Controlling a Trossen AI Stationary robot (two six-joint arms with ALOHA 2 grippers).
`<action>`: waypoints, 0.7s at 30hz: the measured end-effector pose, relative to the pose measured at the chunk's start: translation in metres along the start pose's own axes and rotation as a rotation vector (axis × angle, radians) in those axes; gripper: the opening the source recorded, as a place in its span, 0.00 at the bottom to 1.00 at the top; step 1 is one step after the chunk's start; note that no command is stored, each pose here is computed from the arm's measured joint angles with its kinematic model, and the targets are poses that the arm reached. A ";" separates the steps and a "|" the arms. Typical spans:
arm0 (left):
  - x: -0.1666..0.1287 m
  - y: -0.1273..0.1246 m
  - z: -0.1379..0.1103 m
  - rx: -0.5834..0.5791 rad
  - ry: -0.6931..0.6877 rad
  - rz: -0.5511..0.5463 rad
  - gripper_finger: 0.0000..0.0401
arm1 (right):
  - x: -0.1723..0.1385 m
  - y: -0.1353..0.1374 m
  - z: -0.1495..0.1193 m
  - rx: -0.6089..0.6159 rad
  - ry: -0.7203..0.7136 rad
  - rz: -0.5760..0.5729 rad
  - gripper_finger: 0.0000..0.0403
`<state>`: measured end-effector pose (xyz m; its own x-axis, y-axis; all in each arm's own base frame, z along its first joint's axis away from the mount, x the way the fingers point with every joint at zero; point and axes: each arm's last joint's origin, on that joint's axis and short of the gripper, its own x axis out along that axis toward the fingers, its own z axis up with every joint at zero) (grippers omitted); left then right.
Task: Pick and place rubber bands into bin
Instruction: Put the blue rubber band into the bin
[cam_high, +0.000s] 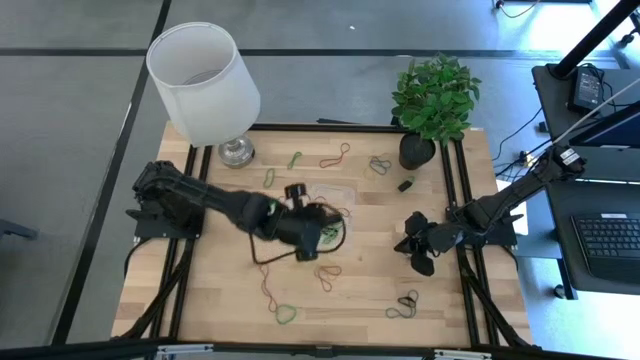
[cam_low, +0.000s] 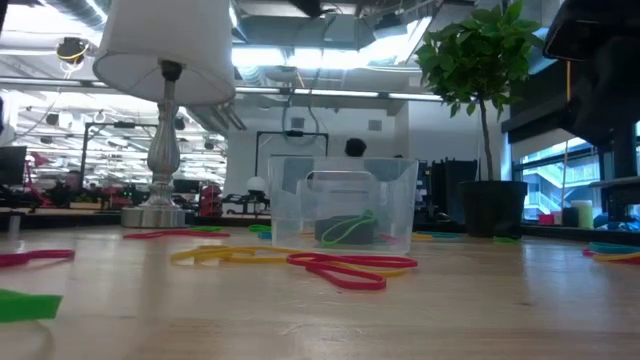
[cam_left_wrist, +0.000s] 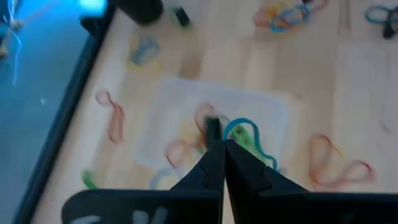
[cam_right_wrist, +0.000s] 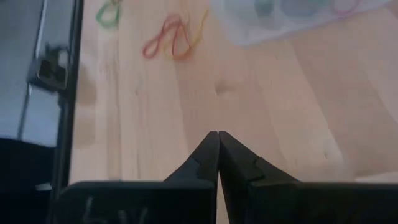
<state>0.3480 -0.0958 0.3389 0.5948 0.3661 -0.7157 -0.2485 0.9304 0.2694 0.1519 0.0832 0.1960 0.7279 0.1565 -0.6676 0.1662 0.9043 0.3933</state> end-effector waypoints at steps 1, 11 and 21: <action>0.002 0.007 0.004 0.017 -0.007 0.009 0.00 | 0.000 0.000 0.000 0.003 -0.007 -0.004 0.03; 0.033 0.040 0.024 0.094 -0.028 -0.081 0.01 | 0.006 0.000 -0.001 0.082 -0.008 -0.043 0.03; 0.086 0.014 0.005 0.185 0.177 -0.140 0.01 | 0.017 0.000 -0.005 0.087 0.018 -0.087 0.03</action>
<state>0.3992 -0.0512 0.2842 0.4670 0.2405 -0.8509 -0.0202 0.9650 0.2616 0.1611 0.0873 0.1816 0.6964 0.0868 -0.7124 0.2861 0.8768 0.3865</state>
